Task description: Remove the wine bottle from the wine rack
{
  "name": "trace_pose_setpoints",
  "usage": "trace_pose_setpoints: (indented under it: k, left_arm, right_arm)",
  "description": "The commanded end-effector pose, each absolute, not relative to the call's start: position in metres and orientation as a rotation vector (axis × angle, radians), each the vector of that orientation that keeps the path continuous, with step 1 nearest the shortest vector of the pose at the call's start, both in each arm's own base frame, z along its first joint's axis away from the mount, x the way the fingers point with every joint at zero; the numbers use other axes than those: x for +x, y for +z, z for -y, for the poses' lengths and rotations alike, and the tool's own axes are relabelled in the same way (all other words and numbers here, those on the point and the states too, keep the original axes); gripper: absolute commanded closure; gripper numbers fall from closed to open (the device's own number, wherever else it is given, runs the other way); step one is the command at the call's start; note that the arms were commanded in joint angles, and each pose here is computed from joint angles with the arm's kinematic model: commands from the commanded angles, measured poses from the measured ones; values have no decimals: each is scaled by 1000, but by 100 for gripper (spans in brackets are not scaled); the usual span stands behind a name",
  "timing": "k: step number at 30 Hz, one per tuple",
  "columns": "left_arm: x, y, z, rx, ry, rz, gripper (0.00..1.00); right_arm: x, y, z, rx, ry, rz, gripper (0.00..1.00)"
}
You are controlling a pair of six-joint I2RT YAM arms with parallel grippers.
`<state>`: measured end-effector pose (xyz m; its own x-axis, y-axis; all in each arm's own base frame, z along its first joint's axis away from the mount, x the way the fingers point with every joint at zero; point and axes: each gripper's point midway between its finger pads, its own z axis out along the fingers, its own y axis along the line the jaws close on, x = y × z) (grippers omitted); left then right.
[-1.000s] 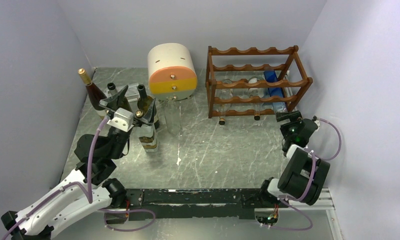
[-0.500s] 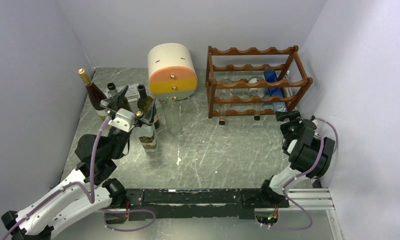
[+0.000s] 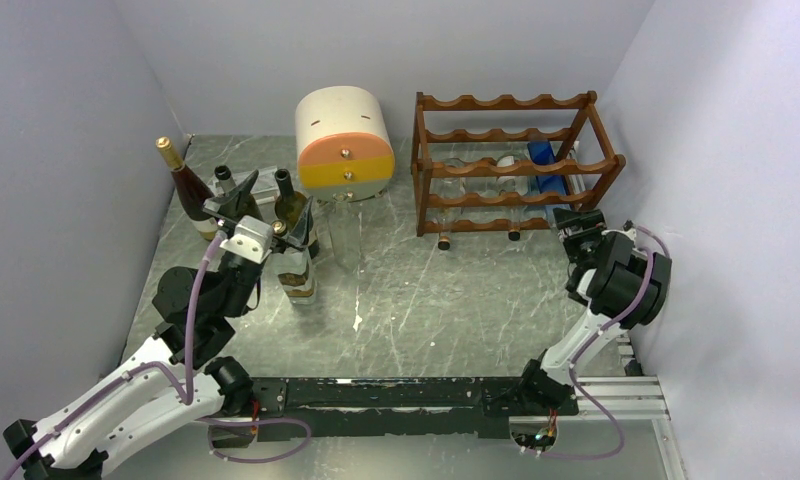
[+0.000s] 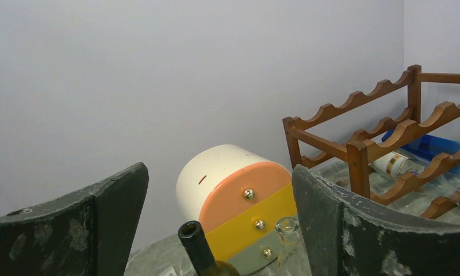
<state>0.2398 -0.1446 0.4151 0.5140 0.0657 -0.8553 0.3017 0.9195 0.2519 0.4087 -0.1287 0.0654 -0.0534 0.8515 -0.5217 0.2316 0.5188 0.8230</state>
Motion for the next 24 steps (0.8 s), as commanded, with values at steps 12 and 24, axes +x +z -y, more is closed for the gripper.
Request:
trace_pose_setpoints:
  k: [12, 24]
  left_arm:
    - [242, 414, 146, 402, -137, -1013, 2]
    - [243, 411, 150, 416, -144, -1021, 2]
  right_arm:
    - [447, 54, 132, 951, 683, -1586, 5]
    - [446, 54, 133, 918, 668, -1575, 33]
